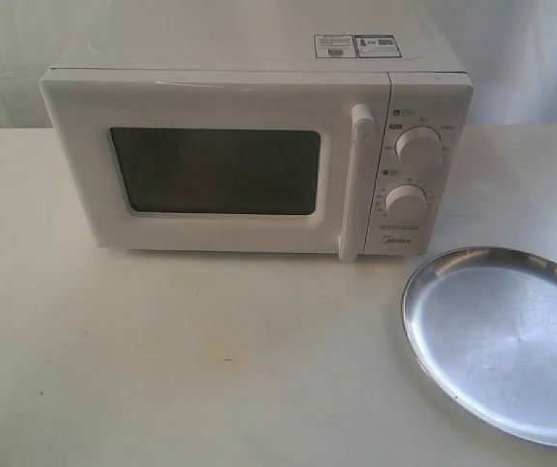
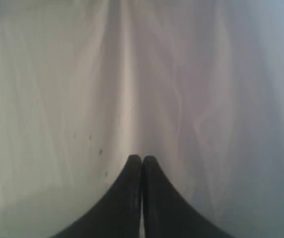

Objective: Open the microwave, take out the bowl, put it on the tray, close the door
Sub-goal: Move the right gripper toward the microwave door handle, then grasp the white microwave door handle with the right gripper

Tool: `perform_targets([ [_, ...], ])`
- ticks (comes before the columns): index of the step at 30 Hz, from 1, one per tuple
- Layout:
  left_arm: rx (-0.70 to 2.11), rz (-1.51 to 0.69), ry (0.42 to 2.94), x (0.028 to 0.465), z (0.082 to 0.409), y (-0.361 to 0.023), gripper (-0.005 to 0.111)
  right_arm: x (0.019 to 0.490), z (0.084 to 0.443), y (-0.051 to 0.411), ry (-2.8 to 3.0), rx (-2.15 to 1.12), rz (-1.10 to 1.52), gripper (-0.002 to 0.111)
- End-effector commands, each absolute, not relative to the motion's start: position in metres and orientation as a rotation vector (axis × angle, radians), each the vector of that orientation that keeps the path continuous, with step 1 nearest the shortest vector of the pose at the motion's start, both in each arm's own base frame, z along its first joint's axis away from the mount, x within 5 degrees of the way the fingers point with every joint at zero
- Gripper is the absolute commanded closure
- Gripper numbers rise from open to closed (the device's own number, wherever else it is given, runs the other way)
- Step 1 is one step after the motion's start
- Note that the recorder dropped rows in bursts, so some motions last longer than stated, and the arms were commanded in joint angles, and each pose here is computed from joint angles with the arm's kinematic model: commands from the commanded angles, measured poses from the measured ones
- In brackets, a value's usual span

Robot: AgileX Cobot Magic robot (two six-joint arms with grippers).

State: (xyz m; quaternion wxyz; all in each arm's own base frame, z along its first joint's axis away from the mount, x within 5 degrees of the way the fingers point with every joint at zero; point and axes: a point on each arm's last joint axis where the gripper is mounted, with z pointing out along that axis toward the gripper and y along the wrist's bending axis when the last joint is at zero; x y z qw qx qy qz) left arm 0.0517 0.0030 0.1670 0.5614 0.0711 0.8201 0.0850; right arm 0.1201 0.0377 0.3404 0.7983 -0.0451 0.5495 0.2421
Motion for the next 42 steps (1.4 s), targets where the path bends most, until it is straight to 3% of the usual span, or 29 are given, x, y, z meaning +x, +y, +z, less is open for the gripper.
perform_targets([
  [1, 0.168, 0.192, 1.929, 0.052, 0.166, 0.003, 0.107, 0.159, 0.311, 0.069, 1.310, -0.549, 0.441, 0.108],
  [8, 0.168, 0.192, 1.929, 0.052, 0.166, 0.003, 0.107, 0.220, 0.218, 0.094, 1.592, -0.774, 0.599, 0.108],
  [12, 0.168, 0.192, 1.929, 0.052, 0.166, 0.003, 0.107, 0.230, 0.188, 0.105, 1.485, -0.869, 0.696, 0.108],
  [17, 0.168, 0.192, 1.929, 0.052, 0.166, 0.003, 0.107, 0.236, 0.155, 0.108, 1.396, -1.036, 0.584, 0.108],
  [31, 0.168, 0.192, 1.929, 0.052, 0.166, 0.003, 0.107, 0.274, 0.163, 0.104, 1.404, -0.859, 0.503, 0.108],
  [37, 0.168, 0.192, 1.929, 0.052, 0.166, 0.003, 0.107, 0.280, 0.158, 0.113, 1.392, -0.894, 0.521, 0.086],
  [40, 0.168, 0.192, 1.929, 0.052, 0.166, 0.003, 0.107, 0.283, 0.153, 0.121, 1.392, -0.912, 0.544, 0.068],
  [41, 0.168, 0.192, 1.929, 0.052, 0.166, 0.003, 0.107, 0.285, 0.148, 0.127, 1.398, -0.915, 0.561, 0.052],
  [42, 0.168, 0.192, 1.929, 0.052, 0.166, 0.003, 0.107, 0.287, 0.147, 0.129, 1.404, -0.903, 0.571, 0.045],
])
